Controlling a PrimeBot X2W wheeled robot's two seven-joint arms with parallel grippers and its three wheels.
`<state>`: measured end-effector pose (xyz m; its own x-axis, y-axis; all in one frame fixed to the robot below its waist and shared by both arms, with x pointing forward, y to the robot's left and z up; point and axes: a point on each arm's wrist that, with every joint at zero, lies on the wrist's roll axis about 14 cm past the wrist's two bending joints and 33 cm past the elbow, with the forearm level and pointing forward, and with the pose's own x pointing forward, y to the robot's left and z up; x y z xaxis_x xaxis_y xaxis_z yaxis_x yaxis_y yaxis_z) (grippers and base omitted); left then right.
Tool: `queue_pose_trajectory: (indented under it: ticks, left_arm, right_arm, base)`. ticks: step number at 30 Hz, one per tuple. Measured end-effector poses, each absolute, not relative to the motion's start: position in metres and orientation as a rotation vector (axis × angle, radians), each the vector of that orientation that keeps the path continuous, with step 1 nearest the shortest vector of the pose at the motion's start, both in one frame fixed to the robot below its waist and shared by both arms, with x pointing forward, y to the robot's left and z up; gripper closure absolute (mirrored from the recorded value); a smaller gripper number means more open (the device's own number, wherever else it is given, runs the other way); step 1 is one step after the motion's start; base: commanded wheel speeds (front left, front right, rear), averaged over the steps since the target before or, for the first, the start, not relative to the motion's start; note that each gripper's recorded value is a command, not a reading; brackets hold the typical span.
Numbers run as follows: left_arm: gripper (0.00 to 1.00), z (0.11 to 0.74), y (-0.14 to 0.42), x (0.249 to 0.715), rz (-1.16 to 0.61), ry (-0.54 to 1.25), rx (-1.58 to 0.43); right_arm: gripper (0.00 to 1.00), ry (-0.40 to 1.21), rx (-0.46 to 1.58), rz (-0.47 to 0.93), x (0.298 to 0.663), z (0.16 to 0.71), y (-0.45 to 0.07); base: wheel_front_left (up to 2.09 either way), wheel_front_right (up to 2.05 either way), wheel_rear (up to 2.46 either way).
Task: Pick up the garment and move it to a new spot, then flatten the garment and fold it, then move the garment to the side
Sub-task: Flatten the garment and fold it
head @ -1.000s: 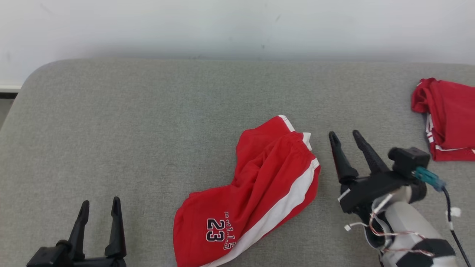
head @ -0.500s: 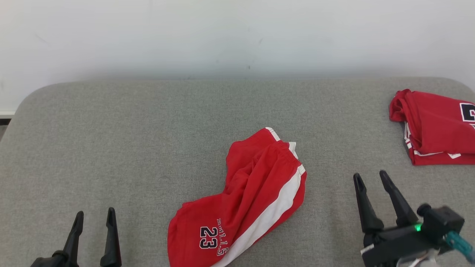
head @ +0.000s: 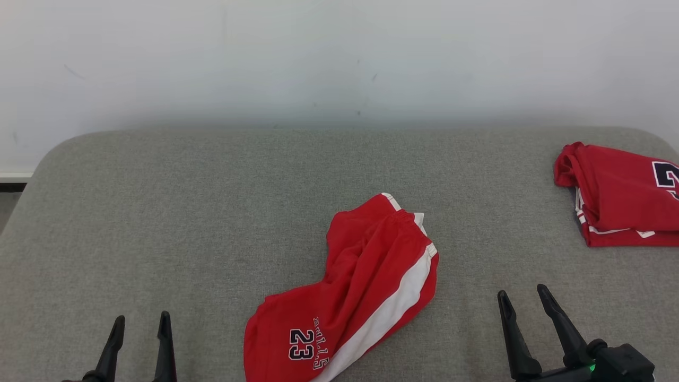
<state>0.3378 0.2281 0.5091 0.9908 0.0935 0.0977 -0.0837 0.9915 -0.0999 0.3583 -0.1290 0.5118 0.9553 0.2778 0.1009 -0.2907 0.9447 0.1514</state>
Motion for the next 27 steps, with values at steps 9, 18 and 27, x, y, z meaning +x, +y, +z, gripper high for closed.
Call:
queue_pose_trajectory:
  ticks: [9,18,27]
  left_arm:
    - [0.0,0.498,0.213,0.333,0.048,-0.067,-0.107]
    - [0.0,0.459,0.163,0.321,-0.117,0.072,-0.129]
    - [0.0,0.42,0.14,0.313,-0.182,0.216,-0.178]
  right_arm:
    - [0.0,-0.038,0.128,0.33,0.367,0.502,-0.127]
    - [0.0,0.037,0.051,0.43,0.403,0.491,-0.114]
    - [0.0,0.186,-0.011,0.539,0.433,0.464,-0.098]
  base:
    - [0.0,0.0,0.0]
    - [0.0,0.0,0.0]
    - [0.0,0.0,0.0]
